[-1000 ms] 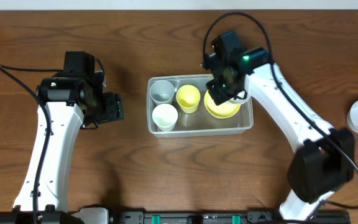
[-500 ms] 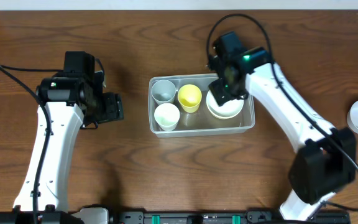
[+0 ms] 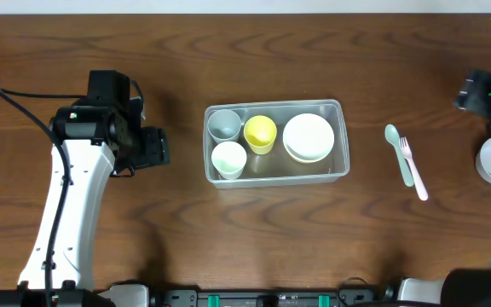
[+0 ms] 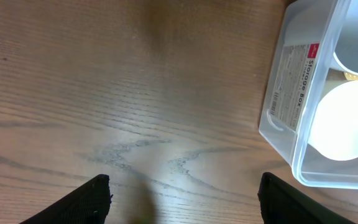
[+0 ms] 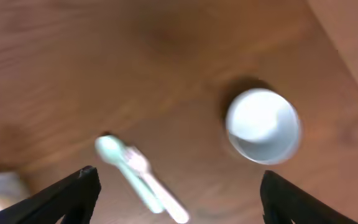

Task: Pack container
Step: 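Grasp the second white bowl with the right gripper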

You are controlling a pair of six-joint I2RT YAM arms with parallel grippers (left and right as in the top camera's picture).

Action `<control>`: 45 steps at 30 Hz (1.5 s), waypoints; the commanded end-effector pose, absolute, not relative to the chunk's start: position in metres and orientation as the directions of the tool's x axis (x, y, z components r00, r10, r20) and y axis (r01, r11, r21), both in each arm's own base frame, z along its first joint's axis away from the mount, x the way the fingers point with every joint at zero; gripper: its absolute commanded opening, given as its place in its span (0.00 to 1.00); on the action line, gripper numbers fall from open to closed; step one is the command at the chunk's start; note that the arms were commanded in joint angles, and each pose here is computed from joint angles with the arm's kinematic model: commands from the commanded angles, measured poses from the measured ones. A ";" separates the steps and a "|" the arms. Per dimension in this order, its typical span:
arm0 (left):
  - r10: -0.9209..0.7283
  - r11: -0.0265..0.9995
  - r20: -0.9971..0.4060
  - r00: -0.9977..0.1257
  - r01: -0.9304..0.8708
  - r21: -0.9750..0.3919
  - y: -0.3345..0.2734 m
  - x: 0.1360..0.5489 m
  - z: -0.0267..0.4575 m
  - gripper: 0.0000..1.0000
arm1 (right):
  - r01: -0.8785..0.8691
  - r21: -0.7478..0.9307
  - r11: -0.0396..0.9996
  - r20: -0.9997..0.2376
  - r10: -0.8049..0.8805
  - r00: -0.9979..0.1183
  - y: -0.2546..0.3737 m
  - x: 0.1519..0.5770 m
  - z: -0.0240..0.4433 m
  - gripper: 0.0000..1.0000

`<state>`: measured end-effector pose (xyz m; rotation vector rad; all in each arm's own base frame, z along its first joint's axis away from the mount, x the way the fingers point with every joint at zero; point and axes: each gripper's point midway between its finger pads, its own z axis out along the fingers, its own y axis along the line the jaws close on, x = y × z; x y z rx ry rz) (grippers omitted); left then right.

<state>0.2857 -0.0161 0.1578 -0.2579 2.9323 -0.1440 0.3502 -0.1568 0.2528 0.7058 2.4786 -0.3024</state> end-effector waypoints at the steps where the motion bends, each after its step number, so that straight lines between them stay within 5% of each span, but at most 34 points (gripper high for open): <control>1: -0.167 0.982 -0.186 -0.968 -0.146 -0.121 -0.018 0.284 0.160 0.77 | 0.629 -0.033 0.777 -0.461 0.546 -0.699 -0.192 0.341 0.216 0.84; 15: -0.167 0.982 -0.187 -0.968 -0.146 -0.121 -0.018 0.284 0.160 0.77 | 0.713 -0.023 0.700 -0.129 0.706 -0.697 -0.243 0.331 0.073 0.84; 23: -0.167 0.982 -0.186 -0.968 -0.146 -0.121 -0.018 0.284 0.160 0.77 | 0.708 -0.046 0.705 0.002 0.708 -0.706 -0.237 0.325 0.020 0.69; 26: -0.167 0.982 -0.183 -0.969 -0.147 -0.121 -0.018 0.283 0.160 0.77 | 0.708 -0.044 0.705 0.003 0.709 -0.706 -0.238 0.326 0.018 0.58; 34: -0.167 0.982 -0.179 -0.970 -0.147 -0.120 -0.018 0.282 0.160 0.77 | 0.704 0.017 0.710 0.000 0.704 -0.710 -0.229 0.335 0.020 0.02; 40: -0.167 0.982 -0.178 -0.970 -0.147 -0.120 -0.018 0.282 0.160 0.77 | 0.662 0.120 0.740 -0.044 0.670 -0.741 -0.212 0.351 0.046 0.01; 45: -0.167 0.982 -0.179 -0.970 -0.147 -0.120 -0.018 0.282 0.160 0.77 | 0.530 0.211 0.821 -0.232 0.569 -0.789 -0.180 0.383 0.122 0.01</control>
